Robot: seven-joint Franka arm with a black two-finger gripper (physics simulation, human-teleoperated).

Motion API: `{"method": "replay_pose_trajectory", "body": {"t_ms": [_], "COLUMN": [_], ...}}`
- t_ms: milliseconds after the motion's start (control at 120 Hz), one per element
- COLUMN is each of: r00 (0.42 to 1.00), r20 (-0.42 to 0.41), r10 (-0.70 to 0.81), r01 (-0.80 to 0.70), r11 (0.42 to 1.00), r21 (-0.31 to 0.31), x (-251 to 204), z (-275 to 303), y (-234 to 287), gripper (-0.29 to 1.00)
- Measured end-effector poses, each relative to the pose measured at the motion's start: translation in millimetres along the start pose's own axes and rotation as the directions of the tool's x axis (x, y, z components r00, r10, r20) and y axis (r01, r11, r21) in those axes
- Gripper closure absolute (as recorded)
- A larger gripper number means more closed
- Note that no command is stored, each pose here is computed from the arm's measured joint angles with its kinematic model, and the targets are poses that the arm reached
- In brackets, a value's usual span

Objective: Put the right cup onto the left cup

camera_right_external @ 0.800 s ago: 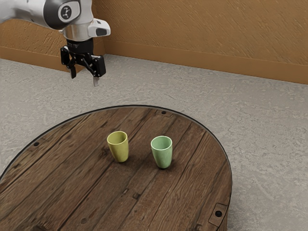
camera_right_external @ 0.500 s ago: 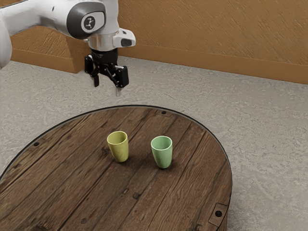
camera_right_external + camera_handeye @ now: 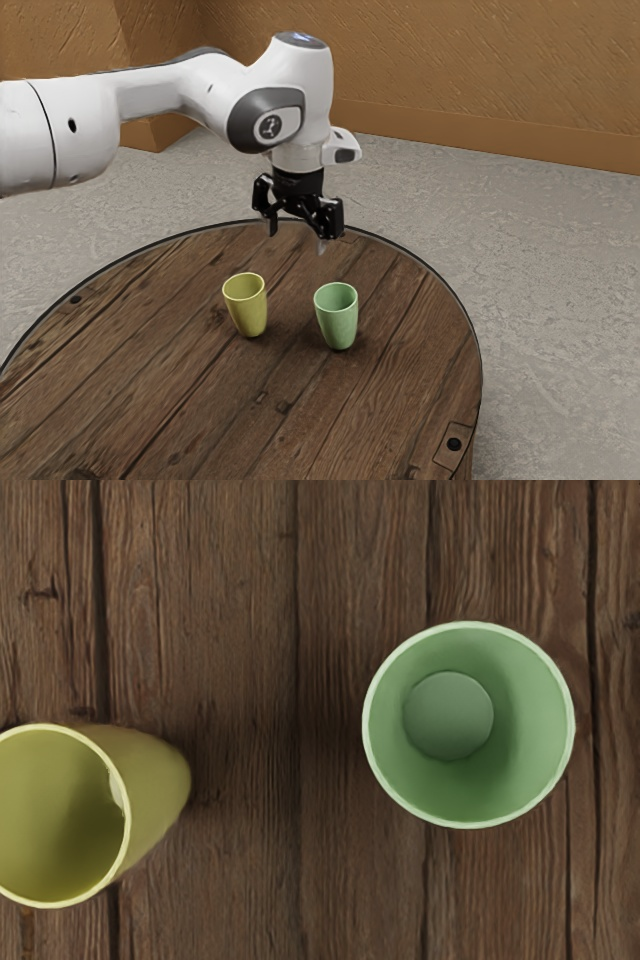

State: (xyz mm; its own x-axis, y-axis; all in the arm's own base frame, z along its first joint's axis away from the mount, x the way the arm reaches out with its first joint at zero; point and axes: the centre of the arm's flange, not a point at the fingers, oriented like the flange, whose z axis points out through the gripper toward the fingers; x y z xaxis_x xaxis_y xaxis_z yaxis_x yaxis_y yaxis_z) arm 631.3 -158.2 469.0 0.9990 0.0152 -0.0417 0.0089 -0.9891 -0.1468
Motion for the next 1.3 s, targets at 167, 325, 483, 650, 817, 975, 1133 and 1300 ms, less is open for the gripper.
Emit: {"method": "replay_pose_trajectory", "body": {"t_ms": [167,325,483,650,817,975,1133,1300], "r00": [0.999,0.997,0.993,0.986,0.977,0.970,0.960,0.952], "r20": [-0.016,-0.023,-0.030,-0.033,-0.041,-0.036,-0.046,-0.055], "r10": [-0.037,-0.078,-0.113,-0.165,-0.211,-0.242,-0.277,-0.301], "r01": [0.037,0.077,0.112,0.163,0.209,0.239,0.273,0.297], "r11": [0.999,0.997,0.993,0.985,0.977,0.969,0.960,0.953], "r21": [-0.011,-0.025,-0.033,-0.049,-0.054,-0.065,-0.067,-0.065], "x": [18.4,28.3,30.9,36.2,42.3,46.8,51.0,53.0], "z": [35.9,71.2,97.4,119.9,134.8,154.1,157.4,153.4], "y": [37.6,64.4,89.4,98.6,96.8,98.2,91.5,84.6], "gripper": [0.00,0.00,0.00,0.00,0.00,0.04,0.29,0.54]}}
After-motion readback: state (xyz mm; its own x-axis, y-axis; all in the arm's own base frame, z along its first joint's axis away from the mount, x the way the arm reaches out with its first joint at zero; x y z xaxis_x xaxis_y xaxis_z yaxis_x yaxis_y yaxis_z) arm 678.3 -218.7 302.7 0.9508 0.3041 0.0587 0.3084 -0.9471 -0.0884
